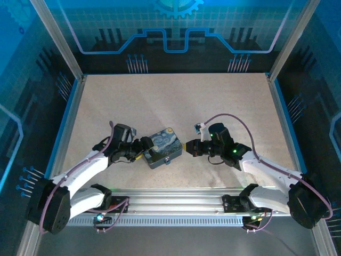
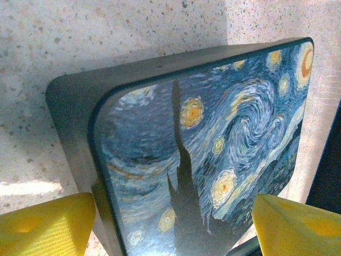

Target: Unlock the padlock with the key

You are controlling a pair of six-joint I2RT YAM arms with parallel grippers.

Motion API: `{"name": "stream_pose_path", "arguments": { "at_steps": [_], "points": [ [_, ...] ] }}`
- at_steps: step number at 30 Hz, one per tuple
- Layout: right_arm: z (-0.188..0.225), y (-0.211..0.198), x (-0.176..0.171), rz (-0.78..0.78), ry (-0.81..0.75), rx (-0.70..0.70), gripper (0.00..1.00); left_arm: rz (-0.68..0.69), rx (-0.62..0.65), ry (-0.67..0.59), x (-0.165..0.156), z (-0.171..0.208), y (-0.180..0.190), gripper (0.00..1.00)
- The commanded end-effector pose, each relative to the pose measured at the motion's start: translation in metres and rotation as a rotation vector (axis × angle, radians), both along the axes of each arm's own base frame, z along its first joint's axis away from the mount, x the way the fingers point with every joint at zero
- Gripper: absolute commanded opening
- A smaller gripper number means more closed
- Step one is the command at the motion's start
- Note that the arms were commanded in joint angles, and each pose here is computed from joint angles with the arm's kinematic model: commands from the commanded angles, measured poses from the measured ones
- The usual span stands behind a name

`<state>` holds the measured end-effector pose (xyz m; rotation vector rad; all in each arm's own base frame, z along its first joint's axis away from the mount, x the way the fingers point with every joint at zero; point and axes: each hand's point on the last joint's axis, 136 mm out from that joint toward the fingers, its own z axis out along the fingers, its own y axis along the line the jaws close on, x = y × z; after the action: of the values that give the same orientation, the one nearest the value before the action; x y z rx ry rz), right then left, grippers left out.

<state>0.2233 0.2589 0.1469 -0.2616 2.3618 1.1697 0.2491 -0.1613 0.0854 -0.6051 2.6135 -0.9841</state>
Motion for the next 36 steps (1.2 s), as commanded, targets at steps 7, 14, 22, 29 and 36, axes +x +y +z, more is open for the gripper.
{"name": "stream_pose_path", "arguments": {
  "at_steps": [7,14,22,29,36],
  "points": [
    [0.003,-0.001,-0.005,0.01,-0.018,-0.011,0.01,-0.09,-0.033,-0.125,0.053,0.028,-0.025,0.78],
    [0.001,-0.007,-0.009,0.0,-0.017,-0.02,0.01,-0.133,-0.059,-0.135,0.084,0.026,-0.043,0.77],
    [-0.004,-0.017,-0.014,-0.025,-0.005,-0.039,0.02,-0.179,-0.054,-0.129,0.116,0.021,-0.059,0.77],
    [-0.009,-0.024,-0.014,-0.038,0.036,-0.03,0.02,-0.212,-0.053,-0.139,0.136,0.022,-0.069,0.77],
    [-0.009,-0.027,-0.008,-0.046,0.056,0.026,0.02,-0.231,0.015,-0.226,0.141,0.049,-0.062,0.78]
  ]
}}
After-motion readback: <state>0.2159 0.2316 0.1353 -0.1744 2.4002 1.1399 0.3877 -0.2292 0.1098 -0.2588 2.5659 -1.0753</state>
